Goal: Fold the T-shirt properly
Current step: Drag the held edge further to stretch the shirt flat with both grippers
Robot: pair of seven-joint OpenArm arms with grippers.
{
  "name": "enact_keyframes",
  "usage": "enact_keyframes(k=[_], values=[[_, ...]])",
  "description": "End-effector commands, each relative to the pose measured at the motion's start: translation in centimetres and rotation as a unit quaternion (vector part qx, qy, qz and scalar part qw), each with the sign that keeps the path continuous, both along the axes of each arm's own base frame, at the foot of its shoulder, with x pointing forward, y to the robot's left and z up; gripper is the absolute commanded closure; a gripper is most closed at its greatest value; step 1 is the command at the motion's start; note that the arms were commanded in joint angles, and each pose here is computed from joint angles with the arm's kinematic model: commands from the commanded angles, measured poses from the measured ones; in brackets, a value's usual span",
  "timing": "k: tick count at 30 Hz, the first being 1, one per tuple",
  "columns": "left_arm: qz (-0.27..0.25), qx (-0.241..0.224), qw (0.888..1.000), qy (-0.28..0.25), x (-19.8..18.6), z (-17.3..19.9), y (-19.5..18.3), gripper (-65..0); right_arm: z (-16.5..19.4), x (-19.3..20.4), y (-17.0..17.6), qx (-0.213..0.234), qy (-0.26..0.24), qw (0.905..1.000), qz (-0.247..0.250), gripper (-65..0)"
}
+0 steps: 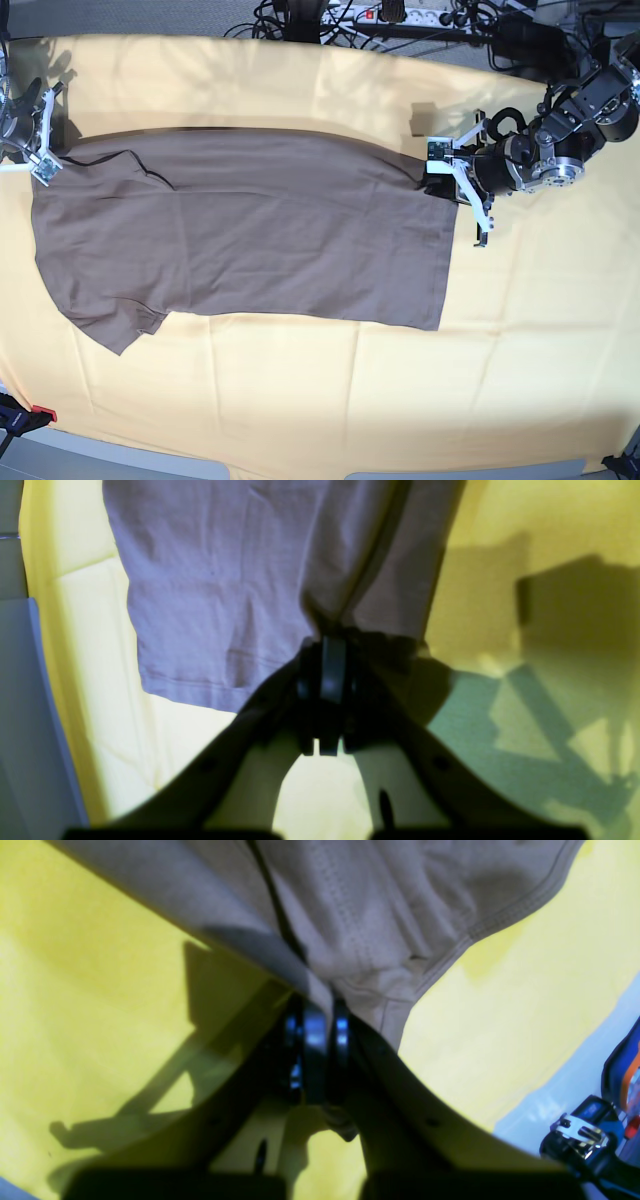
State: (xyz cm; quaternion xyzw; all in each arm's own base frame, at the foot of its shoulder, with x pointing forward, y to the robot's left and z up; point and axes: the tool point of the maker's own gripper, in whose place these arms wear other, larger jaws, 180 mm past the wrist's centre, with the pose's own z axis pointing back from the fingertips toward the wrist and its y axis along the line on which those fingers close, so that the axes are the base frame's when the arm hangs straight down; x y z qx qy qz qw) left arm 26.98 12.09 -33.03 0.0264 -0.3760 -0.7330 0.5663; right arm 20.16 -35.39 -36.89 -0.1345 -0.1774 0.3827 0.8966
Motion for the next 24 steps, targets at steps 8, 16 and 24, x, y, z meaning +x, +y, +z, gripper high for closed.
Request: enact_keyframes(k=[8, 16, 24], values=[[-0.058, 0.029, 0.998, 0.014, -2.2, 2.4, 0.4, 0.0, 1.0, -1.2, -0.1, -0.015, 0.058, 0.9980, 0.019, 0.0], [-0.072, 0.054, 0.993, 0.078, -4.6, 2.0, 2.4, 0.0, 1.5, -1.7, -0.6, -0.023, 0.085, 0.9957, 0.029, 0.0], [-0.057, 0.046, 0.996, 0.057, -3.7, 2.5, 2.5, 0.0, 1.6, -2.0, -0.4, -0.016, 0.089, 0.9953, 0.034, 0.0]])
